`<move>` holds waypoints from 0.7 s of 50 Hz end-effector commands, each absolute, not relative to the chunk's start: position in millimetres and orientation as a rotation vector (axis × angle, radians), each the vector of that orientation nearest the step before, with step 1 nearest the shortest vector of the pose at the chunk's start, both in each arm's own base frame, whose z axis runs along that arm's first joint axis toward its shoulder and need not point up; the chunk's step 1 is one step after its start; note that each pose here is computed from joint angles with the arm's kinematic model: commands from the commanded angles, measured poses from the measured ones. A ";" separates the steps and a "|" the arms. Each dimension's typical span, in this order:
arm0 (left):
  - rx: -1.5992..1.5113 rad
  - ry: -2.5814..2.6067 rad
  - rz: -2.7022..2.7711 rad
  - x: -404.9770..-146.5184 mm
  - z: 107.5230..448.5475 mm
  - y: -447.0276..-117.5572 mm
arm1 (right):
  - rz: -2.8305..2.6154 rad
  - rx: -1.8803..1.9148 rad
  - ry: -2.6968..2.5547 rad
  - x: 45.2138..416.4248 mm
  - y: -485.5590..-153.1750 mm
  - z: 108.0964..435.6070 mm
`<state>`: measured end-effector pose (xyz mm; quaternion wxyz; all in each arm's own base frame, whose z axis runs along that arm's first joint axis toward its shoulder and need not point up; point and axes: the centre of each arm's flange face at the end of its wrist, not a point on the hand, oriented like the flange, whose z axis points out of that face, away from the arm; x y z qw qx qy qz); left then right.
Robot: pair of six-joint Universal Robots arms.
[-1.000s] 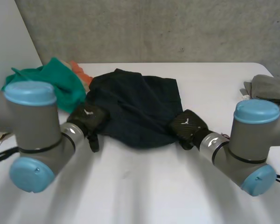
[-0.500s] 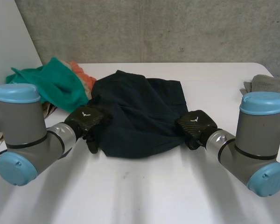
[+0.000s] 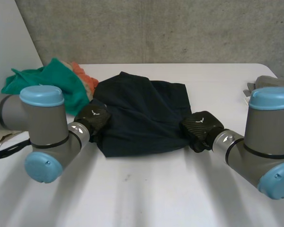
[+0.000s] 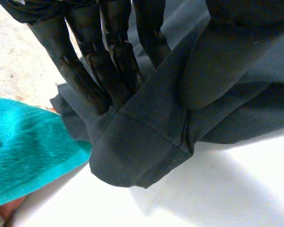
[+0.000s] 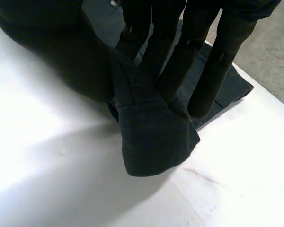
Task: Fold the laundry.
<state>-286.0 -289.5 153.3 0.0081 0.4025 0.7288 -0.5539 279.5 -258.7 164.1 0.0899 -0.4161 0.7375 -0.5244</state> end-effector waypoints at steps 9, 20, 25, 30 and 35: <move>1.610 2.399 -1.126 -240.7 178.2 -149.1 | -0.950 -2.189 2.032 232.2 -178.0 193.1; 1.585 2.335 -1.206 -258.2 197.4 -166.2 | -1.055 -2.014 2.142 242.1 -191.7 194.3; 1.486 2.242 -1.465 -276.1 217.9 -205.5 | -1.321 -1.859 2.169 252.6 -224.0 200.8; 1.377 2.123 -1.726 -297.0 236.1 -250.5 | -1.618 -1.709 2.122 267.1 -262.0 205.0; 1.286 2.031 -1.883 -317.3 236.0 -299.2 | -1.907 -1.596 2.014 284.7 -302.3 202.5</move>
